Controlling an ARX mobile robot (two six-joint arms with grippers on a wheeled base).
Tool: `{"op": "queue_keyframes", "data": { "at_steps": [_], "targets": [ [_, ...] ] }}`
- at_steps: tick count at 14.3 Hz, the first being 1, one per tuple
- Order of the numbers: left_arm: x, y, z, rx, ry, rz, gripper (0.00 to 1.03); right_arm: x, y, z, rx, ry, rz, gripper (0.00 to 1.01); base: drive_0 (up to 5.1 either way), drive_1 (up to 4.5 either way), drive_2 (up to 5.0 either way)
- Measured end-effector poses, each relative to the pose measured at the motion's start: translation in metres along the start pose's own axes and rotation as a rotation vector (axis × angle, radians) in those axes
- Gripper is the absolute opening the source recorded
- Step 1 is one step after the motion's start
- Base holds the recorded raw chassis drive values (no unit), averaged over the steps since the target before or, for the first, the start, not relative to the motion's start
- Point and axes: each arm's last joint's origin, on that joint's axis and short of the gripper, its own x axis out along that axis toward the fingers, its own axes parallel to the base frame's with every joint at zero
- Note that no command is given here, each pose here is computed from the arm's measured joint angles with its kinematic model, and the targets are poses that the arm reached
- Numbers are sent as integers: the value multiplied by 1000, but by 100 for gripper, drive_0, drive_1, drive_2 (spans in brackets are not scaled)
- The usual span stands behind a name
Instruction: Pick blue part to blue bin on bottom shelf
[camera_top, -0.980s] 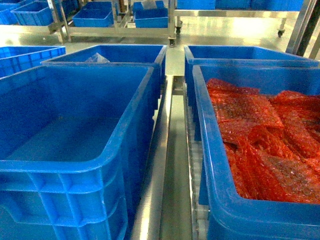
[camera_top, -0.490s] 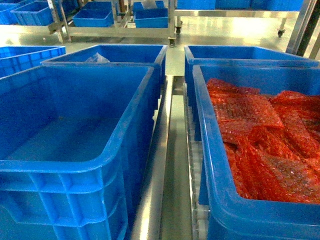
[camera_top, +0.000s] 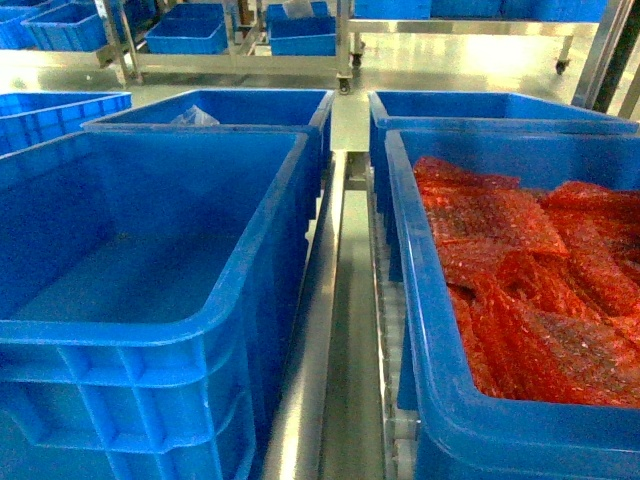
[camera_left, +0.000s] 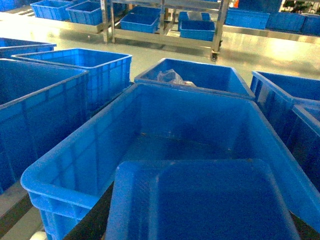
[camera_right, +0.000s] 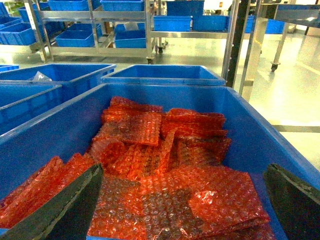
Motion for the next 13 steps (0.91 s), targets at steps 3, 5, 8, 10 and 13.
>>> {"op": "queue_keyframes", "data": {
  "at_steps": [3,5,8,10,13],
  "targets": [
    [0,0,0,0,0,0,43,0,0,0,0,0,0,98,0,0,0],
    [0,0,0,0,0,0,43,0,0,0,0,0,0,98,0,0,0],
    [0,0,0,0,0,0,43,0,0,0,0,0,0,98,0,0,0],
    [0,0,0,0,0,0,43,0,0,0,0,0,0,98,0,0,0],
    [0,0,0,0,0,0,43,0,0,0,0,0,0,98,0,0,0]
  ]
}}
